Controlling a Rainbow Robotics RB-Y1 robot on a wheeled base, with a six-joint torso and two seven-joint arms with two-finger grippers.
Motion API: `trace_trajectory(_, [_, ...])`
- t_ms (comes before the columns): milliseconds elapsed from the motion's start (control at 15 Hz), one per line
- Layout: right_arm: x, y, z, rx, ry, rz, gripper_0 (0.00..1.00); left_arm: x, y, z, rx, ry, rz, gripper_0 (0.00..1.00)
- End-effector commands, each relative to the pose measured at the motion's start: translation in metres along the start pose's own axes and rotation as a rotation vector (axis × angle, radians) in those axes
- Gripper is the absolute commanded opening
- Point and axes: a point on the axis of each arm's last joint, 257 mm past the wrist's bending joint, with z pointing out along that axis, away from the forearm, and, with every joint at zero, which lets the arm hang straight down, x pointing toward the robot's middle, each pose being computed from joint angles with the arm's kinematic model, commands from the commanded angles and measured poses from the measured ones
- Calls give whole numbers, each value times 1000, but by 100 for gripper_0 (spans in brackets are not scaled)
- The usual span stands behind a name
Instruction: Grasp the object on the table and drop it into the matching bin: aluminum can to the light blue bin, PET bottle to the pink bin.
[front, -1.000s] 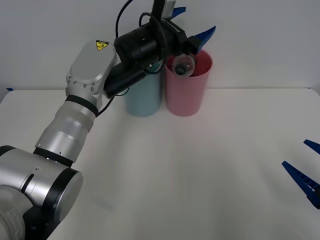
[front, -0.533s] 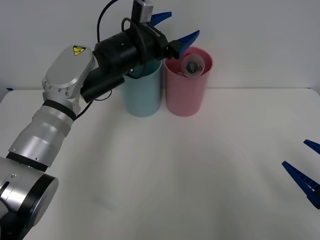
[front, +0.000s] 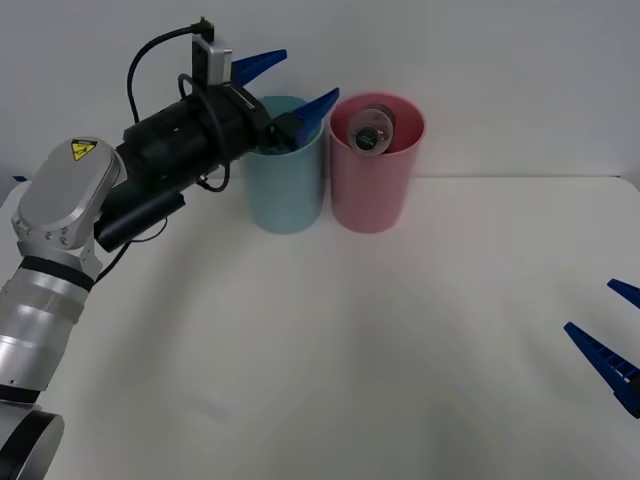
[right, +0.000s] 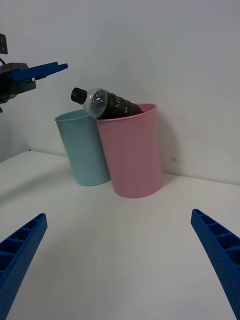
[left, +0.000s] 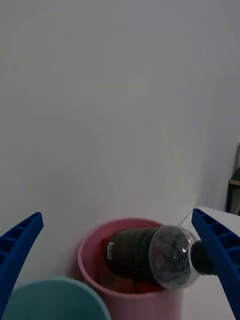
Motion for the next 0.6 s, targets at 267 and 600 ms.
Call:
trace_trajectory(267, [0, 0, 0, 0, 0, 0, 100, 10, 15, -87, -8, 43, 68, 100])
trace_trajectory(600, [0, 0, 0, 0, 0, 0, 100, 14, 20, -180, -84, 97, 134, 100])
